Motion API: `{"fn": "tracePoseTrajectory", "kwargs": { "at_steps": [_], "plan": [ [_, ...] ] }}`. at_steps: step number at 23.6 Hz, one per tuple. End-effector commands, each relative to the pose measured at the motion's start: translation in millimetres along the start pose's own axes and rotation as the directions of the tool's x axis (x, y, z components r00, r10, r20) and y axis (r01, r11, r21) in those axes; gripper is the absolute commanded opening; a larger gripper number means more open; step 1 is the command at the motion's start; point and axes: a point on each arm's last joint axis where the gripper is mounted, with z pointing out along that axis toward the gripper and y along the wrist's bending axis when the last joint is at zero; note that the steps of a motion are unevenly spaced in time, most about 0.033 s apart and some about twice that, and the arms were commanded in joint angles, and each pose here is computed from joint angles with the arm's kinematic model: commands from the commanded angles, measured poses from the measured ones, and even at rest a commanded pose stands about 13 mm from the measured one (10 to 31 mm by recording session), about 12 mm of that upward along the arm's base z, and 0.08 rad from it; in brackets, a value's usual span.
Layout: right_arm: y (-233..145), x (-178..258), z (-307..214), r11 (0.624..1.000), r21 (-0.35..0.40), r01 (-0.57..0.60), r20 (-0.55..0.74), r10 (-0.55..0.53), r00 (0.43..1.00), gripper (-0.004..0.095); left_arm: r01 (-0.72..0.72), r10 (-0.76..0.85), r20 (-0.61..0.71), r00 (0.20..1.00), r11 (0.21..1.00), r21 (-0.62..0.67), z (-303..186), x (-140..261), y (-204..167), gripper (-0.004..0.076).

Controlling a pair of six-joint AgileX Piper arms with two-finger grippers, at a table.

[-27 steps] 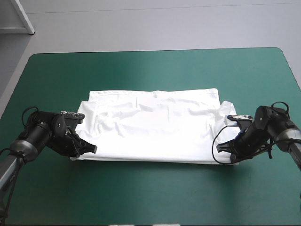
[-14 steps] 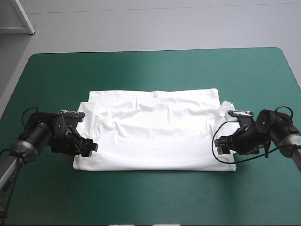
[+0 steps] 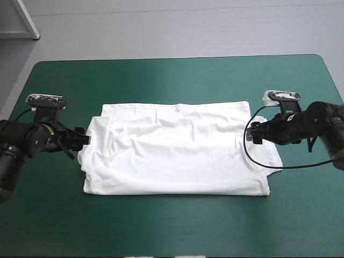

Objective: Fold the cloth

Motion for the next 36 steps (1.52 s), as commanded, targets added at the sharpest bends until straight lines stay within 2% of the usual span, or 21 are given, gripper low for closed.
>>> {"fn": "tracePoseTrajectory", "kwargs": {
  "at_steps": [1, 6, 9, 13, 15, 20, 24, 28, 31, 35, 36],
  "plan": [
    [5, -8, -23, 1.000, -0.013, 0.004, 0.070, -0.003, 0.998, 0.0765, 0.044, -0.043, 0.042, 0.998, 0.999, -0.025, -7, 1, 8, 0.0597],
    [6, -2, -24, 1.000, -0.024, 0.006, 0.015, -0.006, 1.000, 0.0762, 0.150, -0.149, 0.034, 0.988, 0.988, -0.021, 32, 21, 18, 0.0597],
    [7, 2, -29, 1.000, -0.026, 0.014, -0.009, -0.014, 1.000, 0.0746, 0.260, -0.261, -0.001, 0.965, 0.965, 0.026, 74, 33, 28, 0.0597],
    [8, 7, -34, 1.000, -0.022, 0.022, -0.028, -0.023, 0.999, 0.0670, 0.300, -0.297, -0.054, 0.953, 0.951, 0.071, 118, 28, 27, 0.0597],
    [9, 9, -37, 0.999, -0.017, 0.028, -0.032, -0.029, 0.999, 0.0670, 0.312, -0.306, -0.086, 0.948, 0.948, 0.063, 136, 29, 28, 0.0592],
    [11, 12, -45, 0.999, -0.014, 0.038, -0.020, -0.038, 0.999, 0.0670, 0.354, -0.351, -0.065, 0.934, 0.934, 0.054, 159, 26, 29, 0.0425],
    [11, 15, -52, 0.999, -0.001, 0.048, -0.003, -0.048, 0.999, 0.0670, 0.368, -0.355, -0.148, 0.923, 0.928, 0.065, 176, 33, 25, 0.0421],
    [12, 15, -54, 0.999, 0.001, 0.050, 0.003, -0.050, 0.999, 0.0670, 0.382, -0.363, -0.174, 0.916, 0.920, 0.090, 183, 35, 21, 0.0407],
    [12, 15, -54, 0.999, 0.001, 0.050, 0.004, -0.050, 0.999, 0.0670, 0.380, -0.360, -0.174, 0.917, 0.920, 0.098, 184, 35, 21, 0.0282],
    [12, 15, -54, 0.999, 0.001, 0.050, 0.004, -0.050, 0.999, 0.0670, 0.342, -0.324, -0.158, 0.933, 0.934, 0.102, 184, 34, 21, -0.0014],
    [12, 15, -54, 0.999, 0.001, 0.050, 0.004, -0.050, 0.999, 0.0670, 0.331, -0.314, -0.154, 0.937, 0.938, 0.103, 184, 33, 21, -0.0003]
  ]
}}
